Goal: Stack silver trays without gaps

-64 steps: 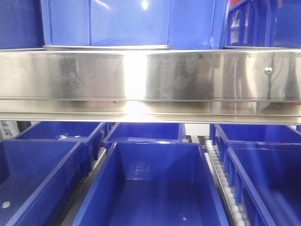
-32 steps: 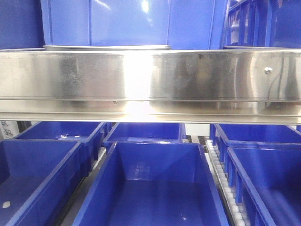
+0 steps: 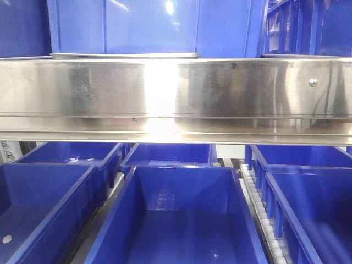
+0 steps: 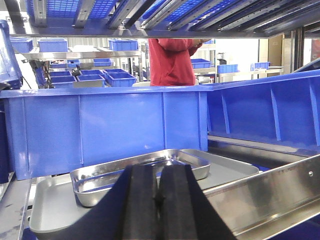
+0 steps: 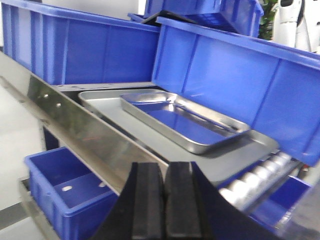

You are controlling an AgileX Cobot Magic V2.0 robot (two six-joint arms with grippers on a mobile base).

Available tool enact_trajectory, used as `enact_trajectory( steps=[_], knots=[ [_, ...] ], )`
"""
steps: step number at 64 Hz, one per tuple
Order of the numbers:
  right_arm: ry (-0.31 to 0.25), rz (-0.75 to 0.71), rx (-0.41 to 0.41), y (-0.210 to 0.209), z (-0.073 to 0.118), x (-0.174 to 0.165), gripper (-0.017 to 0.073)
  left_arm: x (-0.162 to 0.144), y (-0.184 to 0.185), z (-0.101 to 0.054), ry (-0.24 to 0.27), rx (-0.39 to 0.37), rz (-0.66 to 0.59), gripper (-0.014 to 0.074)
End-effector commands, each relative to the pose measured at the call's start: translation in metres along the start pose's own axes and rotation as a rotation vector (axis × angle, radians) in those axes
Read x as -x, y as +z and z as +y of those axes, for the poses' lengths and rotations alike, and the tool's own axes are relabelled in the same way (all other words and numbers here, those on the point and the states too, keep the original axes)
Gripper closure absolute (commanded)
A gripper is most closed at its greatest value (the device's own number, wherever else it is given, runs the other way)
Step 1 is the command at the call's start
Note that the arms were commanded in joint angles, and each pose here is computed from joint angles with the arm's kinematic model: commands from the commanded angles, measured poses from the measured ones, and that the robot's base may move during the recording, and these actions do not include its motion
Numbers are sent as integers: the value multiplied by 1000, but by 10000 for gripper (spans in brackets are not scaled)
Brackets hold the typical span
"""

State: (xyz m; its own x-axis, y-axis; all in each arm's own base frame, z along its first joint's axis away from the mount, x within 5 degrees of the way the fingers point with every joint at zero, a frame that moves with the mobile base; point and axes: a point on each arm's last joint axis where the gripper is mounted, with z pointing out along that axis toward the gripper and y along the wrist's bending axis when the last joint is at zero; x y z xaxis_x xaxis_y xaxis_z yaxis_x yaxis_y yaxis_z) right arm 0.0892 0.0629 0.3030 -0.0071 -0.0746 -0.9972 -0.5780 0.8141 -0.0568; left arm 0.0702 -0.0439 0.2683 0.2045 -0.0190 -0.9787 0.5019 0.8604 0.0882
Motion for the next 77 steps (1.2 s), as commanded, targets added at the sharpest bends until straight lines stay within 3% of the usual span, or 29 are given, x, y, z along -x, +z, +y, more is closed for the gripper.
enact_trajectory(
  steps=[1,19,38,64,77],
  knots=[
    [-6,-37,-38,-17,-3,1,638,3,-1,-2,4,-18,-26,602],
    [-21,-188,-254,-67,-8,-27,638,3,-1,-2,4,-18,-26,602],
    [-21,-169,-437,-54,-18,-88,638,3,-1,-2,4,-17,-28,602],
    [-15,-148,-663,-61,-29,-90,638,3,-1,-2,4,-17,-28,602],
    [-16,-146,-692,-62,-30,-90,638,3,-1,-2,4,-17,-28,602]
  ],
)
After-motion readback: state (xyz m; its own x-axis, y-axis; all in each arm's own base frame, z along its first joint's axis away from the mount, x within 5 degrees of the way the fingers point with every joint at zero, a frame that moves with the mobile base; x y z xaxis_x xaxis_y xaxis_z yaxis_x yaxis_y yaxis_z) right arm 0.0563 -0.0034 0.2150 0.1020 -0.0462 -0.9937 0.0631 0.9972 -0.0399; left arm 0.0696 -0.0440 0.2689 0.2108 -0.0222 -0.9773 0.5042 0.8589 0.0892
